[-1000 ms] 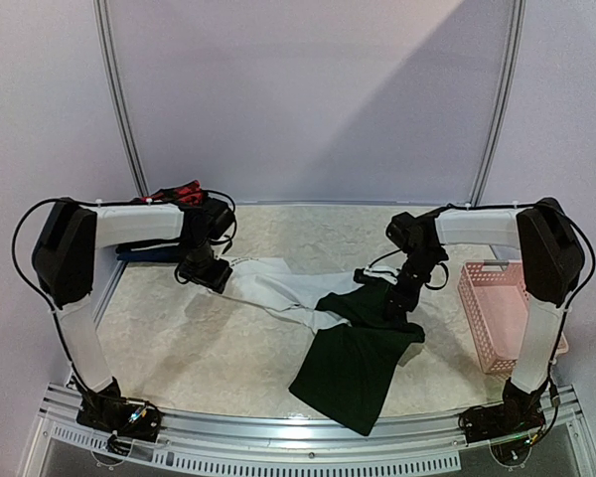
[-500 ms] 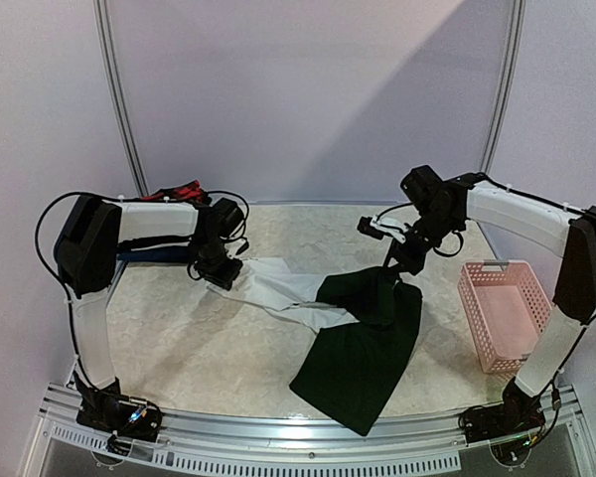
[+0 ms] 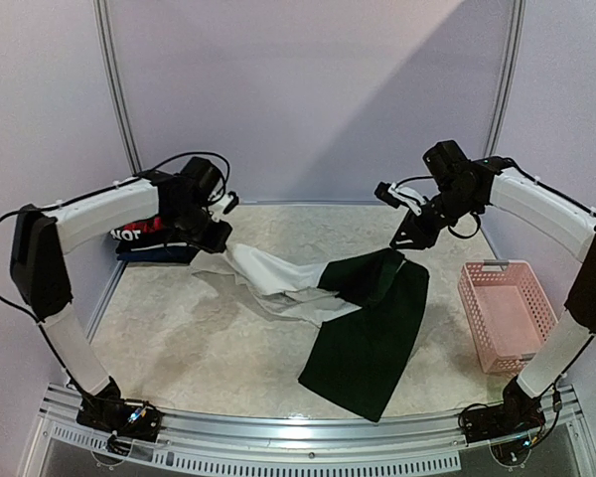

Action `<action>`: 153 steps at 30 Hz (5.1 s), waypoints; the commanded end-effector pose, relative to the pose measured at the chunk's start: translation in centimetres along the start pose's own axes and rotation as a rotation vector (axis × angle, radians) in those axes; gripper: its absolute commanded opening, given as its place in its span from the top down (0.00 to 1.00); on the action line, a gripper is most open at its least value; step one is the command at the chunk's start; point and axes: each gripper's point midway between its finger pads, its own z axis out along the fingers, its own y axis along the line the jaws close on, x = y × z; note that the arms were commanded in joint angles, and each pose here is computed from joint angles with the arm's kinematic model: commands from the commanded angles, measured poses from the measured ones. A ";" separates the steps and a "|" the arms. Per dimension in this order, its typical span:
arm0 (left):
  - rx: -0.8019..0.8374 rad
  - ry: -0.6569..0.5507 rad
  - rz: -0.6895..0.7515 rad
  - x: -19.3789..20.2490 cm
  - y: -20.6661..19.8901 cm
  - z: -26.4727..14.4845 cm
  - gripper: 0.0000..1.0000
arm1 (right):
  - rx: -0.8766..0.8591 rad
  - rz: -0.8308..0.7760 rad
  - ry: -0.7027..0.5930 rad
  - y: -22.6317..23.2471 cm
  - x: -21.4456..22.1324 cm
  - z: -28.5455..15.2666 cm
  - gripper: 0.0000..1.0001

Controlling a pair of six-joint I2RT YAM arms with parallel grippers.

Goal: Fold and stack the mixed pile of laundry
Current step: Flatten out the crumpled T-shirt at the center of the board.

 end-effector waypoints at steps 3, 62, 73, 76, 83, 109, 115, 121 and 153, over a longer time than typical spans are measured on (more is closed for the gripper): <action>-0.055 -0.032 -0.022 -0.8 1.2 -2.0 0.75 | 0.008 0.096 0.205 -1.9 6.9 2.1 0.59; -0.067 0.241 0.105 9.1 -0.6 3.2 0.63 | 0.619 0.053 -0.295 -14.1 -6.4 -12.5 1.00; 0.006 0.190 0.147 6.8 -2.6 4.4 0.64 | 0.487 0.095 -0.226 -13.6 -4.4 -7.9 1.00; 0.044 0.221 0.171 6.5 -3.4 5.7 0.62 | 0.466 0.097 -0.219 -13.3 -4.2 -7.5 1.00; -0.068 0.259 0.190 6.2 -2.1 9.1 0.56 | 0.424 0.116 -0.218 -12.8 -3.8 -6.7 1.00; 0.052 -0.177 0.089 4.1 -4.2 -17.6 1.00 | 0.319 -0.036 -0.504 1.2 -5.0 -22.9 1.00; -0.127 -0.035 0.061 4.3 0.6 -11.3 1.00 | 0.476 0.054 -0.462 -4.9 -5.5 -20.7 1.00; -0.309 0.088 -0.014 0.3 6.5 -2.1 0.81 | 0.519 0.169 -0.312 -13.8 -4.8 -12.5 1.00; -0.006 0.282 -0.379 11.7 -1.3 7.5 0.60 | 0.220 0.337 -0.094 -15.0 1.0 1.4 1.00</action>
